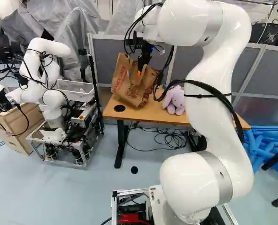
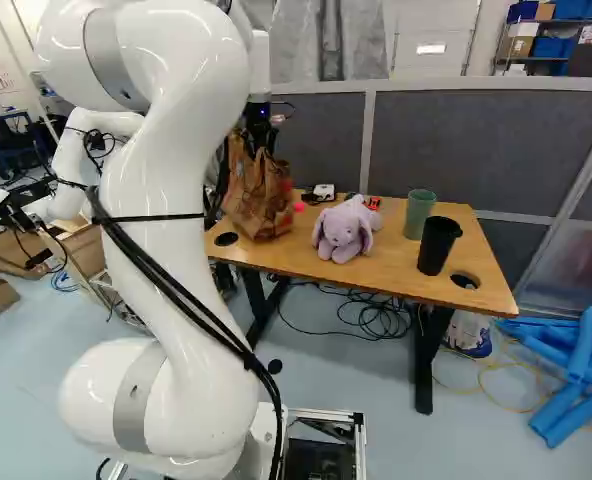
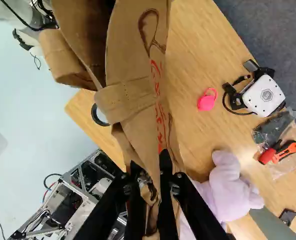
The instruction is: Pick up the bag on the ground and place it on the table
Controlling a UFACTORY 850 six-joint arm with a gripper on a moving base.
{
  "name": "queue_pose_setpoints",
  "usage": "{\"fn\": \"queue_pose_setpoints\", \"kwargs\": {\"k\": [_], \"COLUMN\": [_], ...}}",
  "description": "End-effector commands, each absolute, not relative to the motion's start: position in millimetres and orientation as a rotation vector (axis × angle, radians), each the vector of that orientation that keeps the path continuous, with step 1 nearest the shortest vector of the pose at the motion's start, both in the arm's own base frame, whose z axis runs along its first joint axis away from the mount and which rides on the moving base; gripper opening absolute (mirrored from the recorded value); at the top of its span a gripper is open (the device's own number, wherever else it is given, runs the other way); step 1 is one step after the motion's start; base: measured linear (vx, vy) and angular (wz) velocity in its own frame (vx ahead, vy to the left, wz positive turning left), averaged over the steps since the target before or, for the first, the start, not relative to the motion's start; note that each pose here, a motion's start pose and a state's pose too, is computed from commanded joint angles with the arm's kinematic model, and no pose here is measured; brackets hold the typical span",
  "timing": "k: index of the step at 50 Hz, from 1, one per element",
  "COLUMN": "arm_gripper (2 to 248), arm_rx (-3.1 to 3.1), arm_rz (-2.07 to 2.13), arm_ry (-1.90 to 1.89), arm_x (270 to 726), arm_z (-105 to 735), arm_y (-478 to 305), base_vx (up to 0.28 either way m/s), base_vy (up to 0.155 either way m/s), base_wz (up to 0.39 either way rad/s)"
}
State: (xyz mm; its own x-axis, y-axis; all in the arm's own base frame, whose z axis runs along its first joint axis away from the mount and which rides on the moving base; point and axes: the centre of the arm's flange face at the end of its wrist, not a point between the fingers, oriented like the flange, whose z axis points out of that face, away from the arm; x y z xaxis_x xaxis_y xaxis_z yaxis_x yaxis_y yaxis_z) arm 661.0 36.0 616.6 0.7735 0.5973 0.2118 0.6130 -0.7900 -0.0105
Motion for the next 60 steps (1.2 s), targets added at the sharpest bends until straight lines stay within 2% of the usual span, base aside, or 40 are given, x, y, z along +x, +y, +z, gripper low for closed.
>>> {"fn": "queue_pose_setpoints", "kwargs": {"k": [28, 29, 34, 35, 39, 40, 44, 45, 50, 51, 55, 56, 60], "arm_gripper": [29, 60, 60, 94, 94, 129, 129, 164, 164, 201, 201, 238, 238], "arm_rx": [-2.883, -2.883, -2.883, -2.883, -2.883, -2.883, -2.883, -2.883, -2.883, -2.883, -2.884, -2.884, -2.885], "arm_rz": [-0.286, -0.286, -0.286, -0.286, -0.286, -0.286, -0.286, -0.286, -0.287, -0.288, -0.296, -0.299, -0.311], "arm_ry": [-0.983, -0.983, -0.983, -0.983, -0.983, -0.983, -0.983, -0.983, -0.983, -0.983, -0.984, -0.984, -0.985], "arm_x": [678.0, 678.0, 678.0, 678.0, 678.0, 678.0, 678.0, 678.0, 677.9, 677.7, 676.4, 676.0, 674.2], "arm_z": [599.9, 599.9, 599.9, 599.9, 599.9, 599.9, 599.9, 599.9, 600.2, 600.8, 604.5, 605.7, 611.0], "arm_y": [36.1, 36.1, 36.1, 36.1, 36.1, 36.1, 36.1, 36.1, 36.1, 36.1, 36.0, 36.0, 36.0], "base_vx": [0.000, 0.000, 0.000, 0.000, 0.000, 0.000, 0.000, 0.000, 0.000, 0.000, 0.000, 0.000, 0.000], "base_vy": [0.000, 0.000, 0.000, 0.000, 0.000, 0.000, 0.000, 0.000, 0.000, 0.000, 0.000, 0.000, 0.000], "base_wz": [0.000, 0.000, 0.000, 0.000, 0.000, 0.000, 0.000, 0.000, 0.000, 0.000, 0.000, 0.000, 0.000]}}
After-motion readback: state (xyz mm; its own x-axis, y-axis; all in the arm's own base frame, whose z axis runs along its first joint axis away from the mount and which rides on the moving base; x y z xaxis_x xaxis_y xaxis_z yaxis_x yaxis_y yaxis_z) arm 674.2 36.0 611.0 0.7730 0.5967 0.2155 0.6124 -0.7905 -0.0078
